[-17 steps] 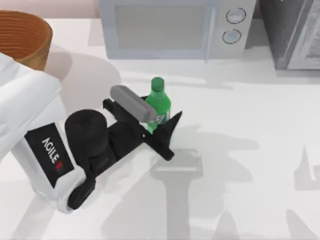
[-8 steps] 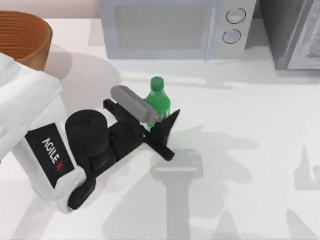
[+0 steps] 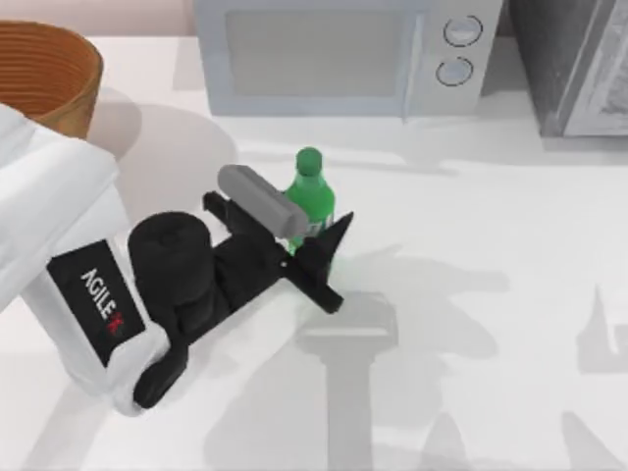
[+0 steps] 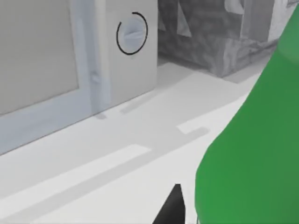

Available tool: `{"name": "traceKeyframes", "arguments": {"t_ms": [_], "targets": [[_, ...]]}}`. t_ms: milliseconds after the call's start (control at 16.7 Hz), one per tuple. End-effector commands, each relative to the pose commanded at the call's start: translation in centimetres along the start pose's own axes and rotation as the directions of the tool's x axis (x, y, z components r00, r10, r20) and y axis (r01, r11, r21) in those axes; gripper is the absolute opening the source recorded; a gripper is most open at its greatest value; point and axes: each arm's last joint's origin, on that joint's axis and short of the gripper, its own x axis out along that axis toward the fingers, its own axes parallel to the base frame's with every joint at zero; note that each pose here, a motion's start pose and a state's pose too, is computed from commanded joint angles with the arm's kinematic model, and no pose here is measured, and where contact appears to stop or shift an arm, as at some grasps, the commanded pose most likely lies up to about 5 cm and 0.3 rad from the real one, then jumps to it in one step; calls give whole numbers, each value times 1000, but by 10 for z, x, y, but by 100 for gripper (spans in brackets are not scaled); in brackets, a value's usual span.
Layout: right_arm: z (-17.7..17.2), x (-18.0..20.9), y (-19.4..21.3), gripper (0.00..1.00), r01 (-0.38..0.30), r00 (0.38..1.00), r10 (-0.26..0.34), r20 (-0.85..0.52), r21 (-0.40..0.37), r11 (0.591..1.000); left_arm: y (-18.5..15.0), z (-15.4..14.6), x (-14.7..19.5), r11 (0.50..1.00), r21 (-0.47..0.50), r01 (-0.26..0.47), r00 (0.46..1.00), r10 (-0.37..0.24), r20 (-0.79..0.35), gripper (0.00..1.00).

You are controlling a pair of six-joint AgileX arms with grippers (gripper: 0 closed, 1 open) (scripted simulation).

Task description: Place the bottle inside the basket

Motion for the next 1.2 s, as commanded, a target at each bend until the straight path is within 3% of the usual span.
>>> {"name": "traceKeyframes", "arguments": {"t_ms": [120, 300, 600, 960, 1200], "targets": [[0, 0, 0, 100, 0, 1000, 0, 0, 0, 1000, 10, 12, 4, 1000, 9, -17, 1000, 16, 13, 0], [0, 0, 0, 100, 0, 1000, 0, 0, 0, 1000, 41, 46, 7, 996, 22, -87, 996, 87, 34, 0], [0, 0, 0, 100, 0, 1000, 0, 0, 0, 1000, 118, 125, -22, 955, 19, -296, 954, 295, 51, 0], [0, 0, 0, 100, 0, 1000, 0, 0, 0, 1000, 195, 198, -109, 811, -37, -584, 812, 584, -5, 0], [0, 0, 0, 100, 0, 1000, 0, 0, 0, 1000, 215, 223, -156, 710, -62, -701, 713, 701, -34, 0]]}}
